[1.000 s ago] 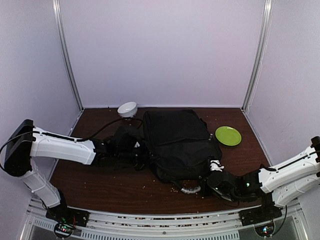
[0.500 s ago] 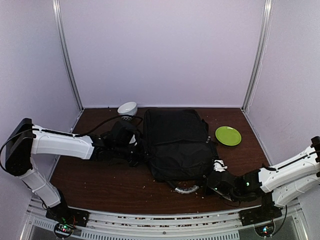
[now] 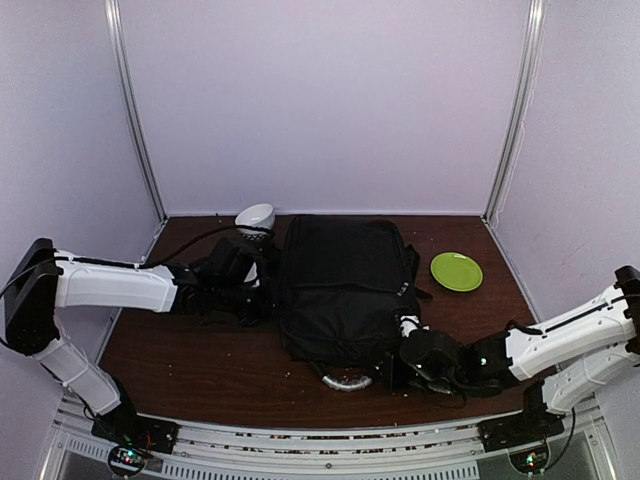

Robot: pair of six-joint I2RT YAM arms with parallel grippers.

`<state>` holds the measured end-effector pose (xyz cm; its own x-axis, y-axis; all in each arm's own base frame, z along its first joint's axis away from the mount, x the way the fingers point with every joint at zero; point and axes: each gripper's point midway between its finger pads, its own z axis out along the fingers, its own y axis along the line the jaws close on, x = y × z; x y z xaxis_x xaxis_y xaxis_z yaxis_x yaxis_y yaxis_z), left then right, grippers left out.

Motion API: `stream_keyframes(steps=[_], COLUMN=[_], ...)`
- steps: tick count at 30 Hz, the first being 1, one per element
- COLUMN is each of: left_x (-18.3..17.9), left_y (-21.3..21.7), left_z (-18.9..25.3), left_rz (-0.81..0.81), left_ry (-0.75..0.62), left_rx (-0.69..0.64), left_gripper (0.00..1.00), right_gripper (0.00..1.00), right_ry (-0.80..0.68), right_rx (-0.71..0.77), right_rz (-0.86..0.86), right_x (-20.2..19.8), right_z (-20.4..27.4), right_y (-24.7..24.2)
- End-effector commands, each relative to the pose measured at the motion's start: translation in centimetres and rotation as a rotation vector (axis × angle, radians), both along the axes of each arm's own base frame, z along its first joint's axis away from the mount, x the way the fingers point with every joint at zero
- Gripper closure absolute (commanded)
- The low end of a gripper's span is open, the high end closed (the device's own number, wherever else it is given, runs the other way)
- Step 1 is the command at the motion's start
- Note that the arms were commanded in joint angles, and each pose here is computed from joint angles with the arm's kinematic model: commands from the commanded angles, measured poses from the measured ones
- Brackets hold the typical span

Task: Pack the student bag
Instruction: Zip the student bag at the center of the board.

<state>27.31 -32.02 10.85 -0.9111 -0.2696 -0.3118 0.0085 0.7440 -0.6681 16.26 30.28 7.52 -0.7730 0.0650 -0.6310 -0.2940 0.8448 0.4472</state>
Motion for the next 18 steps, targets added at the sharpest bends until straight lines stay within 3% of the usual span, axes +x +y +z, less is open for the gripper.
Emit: stream_keyframes(steps=[1,4,7,9,13,18], left_x=[1.0,0.3,-0.9,-1.8,-4.0,-6.3], left_y=[2.1,2.5,3.5,4.5,6.3,4.8], left_z=[0.9,1.7,2.8,3.7,4.6,3.0], left_rz=[0.014,-0.018,-0.053,-0.061,-0.049,-0.044], left_ry=[-0.097,-0.121,-0.145,-0.168,-0.214,-0.224], left_rx=[0.073,0.073,0.093,0.114,0.139,-0.001], left_gripper=[0.74,0.51,0.25,0.14,0.03,0.02], right_gripper=[0.43,0.35,0.32,0.31,0.30,0.28], right_ry=[-0.013,-0.038,-0.082,-0.125,-0.160,-0.091], right_rx=[0.077,0.103,0.098,0.082,0.063,0.045], right_rz=[0.141,0.175,0.176,0.124,-0.048,-0.148], right_x=[-1.1,-1.4,-1.0,0.4,4.3,6.4], right_z=[3.7,6.3,8.7,10.4,11.3,8.0], right_y=[3.1,3.2,2.3,0.9,-3.8,-6.2])
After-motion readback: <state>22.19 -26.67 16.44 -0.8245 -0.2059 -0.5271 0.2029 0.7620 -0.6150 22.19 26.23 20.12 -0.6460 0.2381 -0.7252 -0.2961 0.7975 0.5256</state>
